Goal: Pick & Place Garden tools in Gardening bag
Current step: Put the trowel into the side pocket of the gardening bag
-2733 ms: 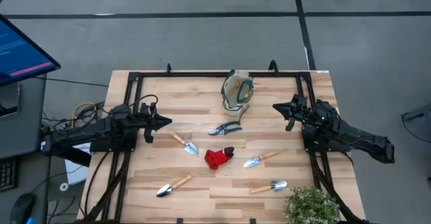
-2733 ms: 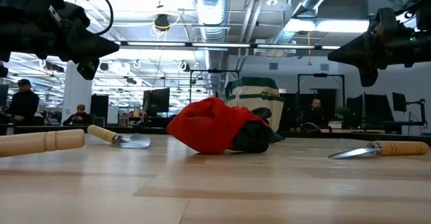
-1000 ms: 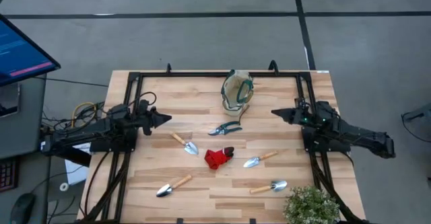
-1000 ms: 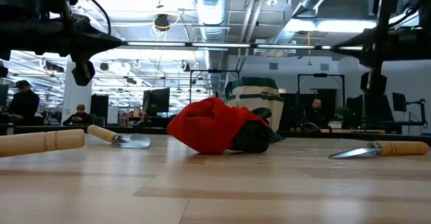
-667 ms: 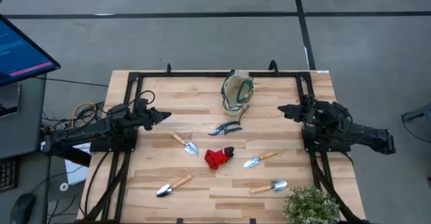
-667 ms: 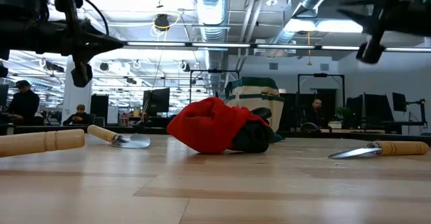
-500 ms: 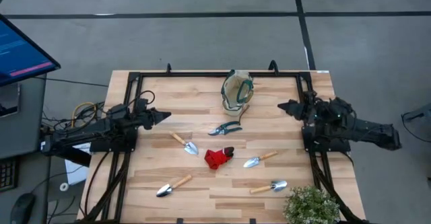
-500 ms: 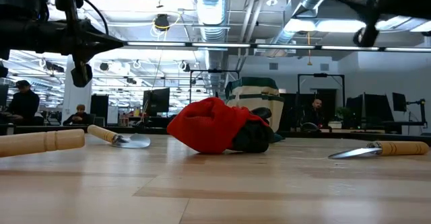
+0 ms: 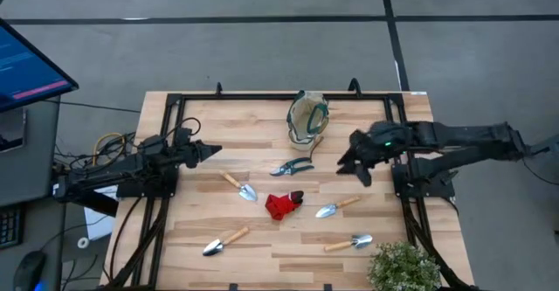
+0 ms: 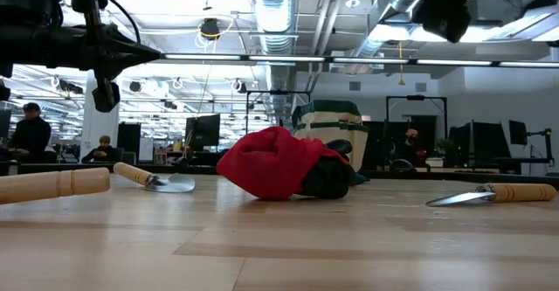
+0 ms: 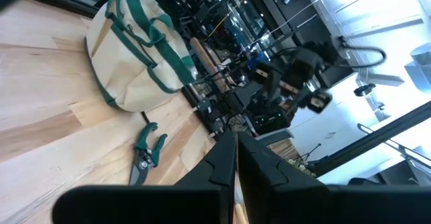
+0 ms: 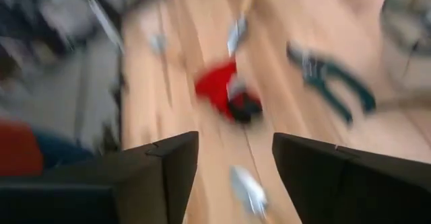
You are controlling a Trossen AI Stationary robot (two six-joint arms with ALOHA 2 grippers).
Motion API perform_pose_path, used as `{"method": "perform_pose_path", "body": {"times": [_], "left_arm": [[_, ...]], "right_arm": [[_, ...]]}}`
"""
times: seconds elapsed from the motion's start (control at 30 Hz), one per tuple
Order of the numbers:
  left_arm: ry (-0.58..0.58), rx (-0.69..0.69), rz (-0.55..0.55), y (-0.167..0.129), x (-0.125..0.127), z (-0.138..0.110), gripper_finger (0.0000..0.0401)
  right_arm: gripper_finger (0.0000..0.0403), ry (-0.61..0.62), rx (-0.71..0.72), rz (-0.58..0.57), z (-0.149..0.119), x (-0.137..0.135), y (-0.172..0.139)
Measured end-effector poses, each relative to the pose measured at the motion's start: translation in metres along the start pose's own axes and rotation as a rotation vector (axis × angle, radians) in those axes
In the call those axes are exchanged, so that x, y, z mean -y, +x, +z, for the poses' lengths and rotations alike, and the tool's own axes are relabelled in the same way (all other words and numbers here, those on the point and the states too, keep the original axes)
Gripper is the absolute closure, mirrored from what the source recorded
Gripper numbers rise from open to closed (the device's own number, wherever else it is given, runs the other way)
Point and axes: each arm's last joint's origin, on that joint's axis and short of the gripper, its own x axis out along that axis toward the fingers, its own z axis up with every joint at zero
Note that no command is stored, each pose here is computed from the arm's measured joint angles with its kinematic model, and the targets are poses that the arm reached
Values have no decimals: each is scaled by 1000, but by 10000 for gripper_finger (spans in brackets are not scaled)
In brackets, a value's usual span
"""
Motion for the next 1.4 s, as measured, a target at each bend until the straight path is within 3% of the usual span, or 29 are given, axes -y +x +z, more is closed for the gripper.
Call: {"method": "perform_pose_path", "body": {"times": [0.2, 0.33, 0.57, 0.7, 1.13, 1.4], "left_arm": [[0, 1, -2, 0, 0, 0, 387], [0, 2, -3, 0, 0, 0, 387], [0, 7, 3, 0, 0, 0, 387], [-1, 4, 8, 1, 0, 0, 387], [-5, -27, 47, 4, -4, -3, 387], [-5, -26, 46, 5, -4, -2, 387]], "right_arm": [[231, -151, -355, -133, -11, -16, 24], [226, -257, -505, -210, -27, -24, 46], [170, -444, -590, -282, -42, -35, 88], [142, -469, -632, -278, -50, -30, 112], [138, -491, -634, -226, -88, -8, 151], [138, -527, -728, -277, -103, 0, 179]]}}
